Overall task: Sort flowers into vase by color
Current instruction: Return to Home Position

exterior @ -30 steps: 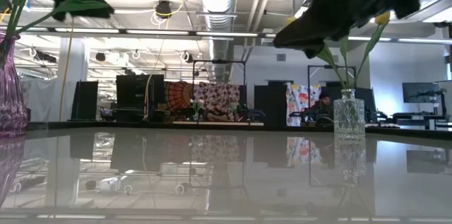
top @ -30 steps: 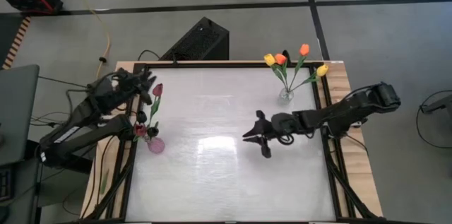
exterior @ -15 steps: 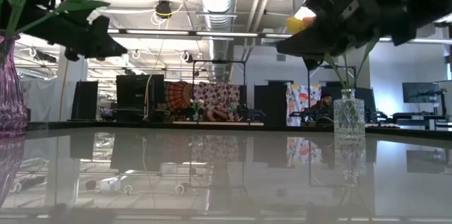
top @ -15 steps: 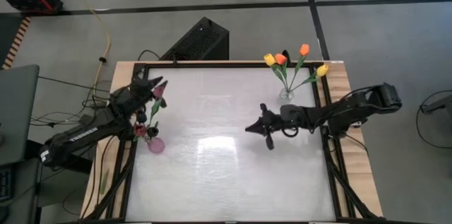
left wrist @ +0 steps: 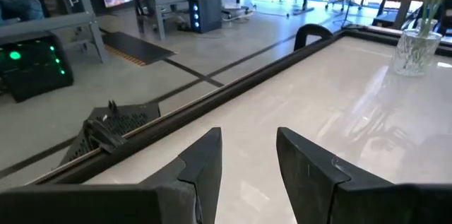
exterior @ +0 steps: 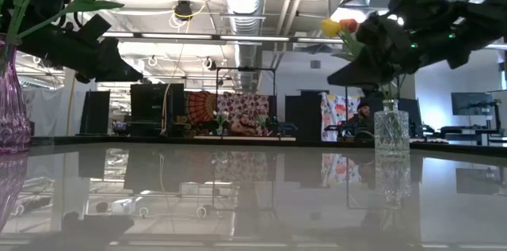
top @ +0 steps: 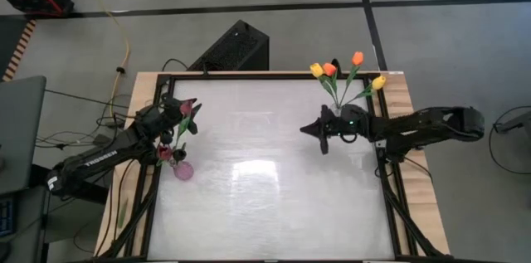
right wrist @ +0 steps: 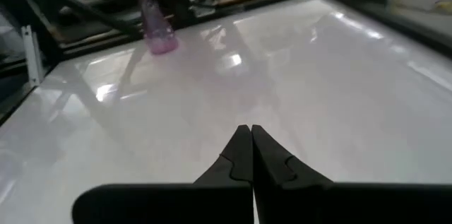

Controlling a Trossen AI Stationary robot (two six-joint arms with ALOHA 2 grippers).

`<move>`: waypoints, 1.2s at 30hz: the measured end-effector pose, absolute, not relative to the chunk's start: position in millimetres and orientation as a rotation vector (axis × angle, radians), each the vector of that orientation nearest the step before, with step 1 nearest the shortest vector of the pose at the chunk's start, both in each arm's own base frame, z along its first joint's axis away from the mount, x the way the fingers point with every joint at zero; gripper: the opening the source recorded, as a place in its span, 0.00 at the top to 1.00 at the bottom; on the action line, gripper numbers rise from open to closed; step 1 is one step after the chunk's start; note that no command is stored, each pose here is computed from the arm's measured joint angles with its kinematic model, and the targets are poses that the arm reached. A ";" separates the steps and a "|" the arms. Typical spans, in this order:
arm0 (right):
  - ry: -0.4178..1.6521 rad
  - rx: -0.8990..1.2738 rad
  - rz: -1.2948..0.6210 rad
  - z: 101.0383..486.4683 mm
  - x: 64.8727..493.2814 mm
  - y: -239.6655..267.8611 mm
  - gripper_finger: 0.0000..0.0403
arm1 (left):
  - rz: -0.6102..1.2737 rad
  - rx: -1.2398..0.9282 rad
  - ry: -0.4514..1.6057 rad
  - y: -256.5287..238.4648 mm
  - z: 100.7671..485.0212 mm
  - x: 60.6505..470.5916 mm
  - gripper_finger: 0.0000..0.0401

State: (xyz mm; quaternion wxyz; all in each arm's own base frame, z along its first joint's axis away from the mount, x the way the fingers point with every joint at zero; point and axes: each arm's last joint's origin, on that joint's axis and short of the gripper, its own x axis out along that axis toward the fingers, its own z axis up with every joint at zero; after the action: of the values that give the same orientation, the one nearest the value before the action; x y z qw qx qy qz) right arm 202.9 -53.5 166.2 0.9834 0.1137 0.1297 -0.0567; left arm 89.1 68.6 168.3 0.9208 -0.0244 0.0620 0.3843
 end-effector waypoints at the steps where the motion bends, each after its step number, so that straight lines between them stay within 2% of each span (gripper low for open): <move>1: 0.248 0.222 -0.128 167.2 196.7 -54.8 0.96 | 0.789 -0.053 0.128 68.6 168.2 89.1 0.69; 9: 0.147 0.298 -0.212 145.3 140.0 -49.2 0.96 | 0.769 -0.026 0.138 68.2 168.2 89.5 0.69; 17: 0.118 0.236 -0.301 150.2 135.3 -22.3 0.96 | 0.770 -0.022 0.123 68.4 169.7 89.6 0.69; 23: 0.191 0.106 -0.265 146.1 129.1 4.1 0.96 | 0.771 -0.038 0.121 68.4 169.3 89.6 0.69; 36: 0.158 0.100 -0.129 153.5 108.8 -6.6 0.95 | 0.809 -0.076 0.251 67.8 156.8 86.8 0.69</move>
State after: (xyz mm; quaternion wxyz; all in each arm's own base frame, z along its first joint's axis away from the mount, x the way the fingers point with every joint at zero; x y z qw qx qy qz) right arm 108.8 -6.6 153.5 0.9935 0.0501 0.0788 -0.0644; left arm 86.8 67.8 156.8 0.9110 -0.0369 0.1220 0.3923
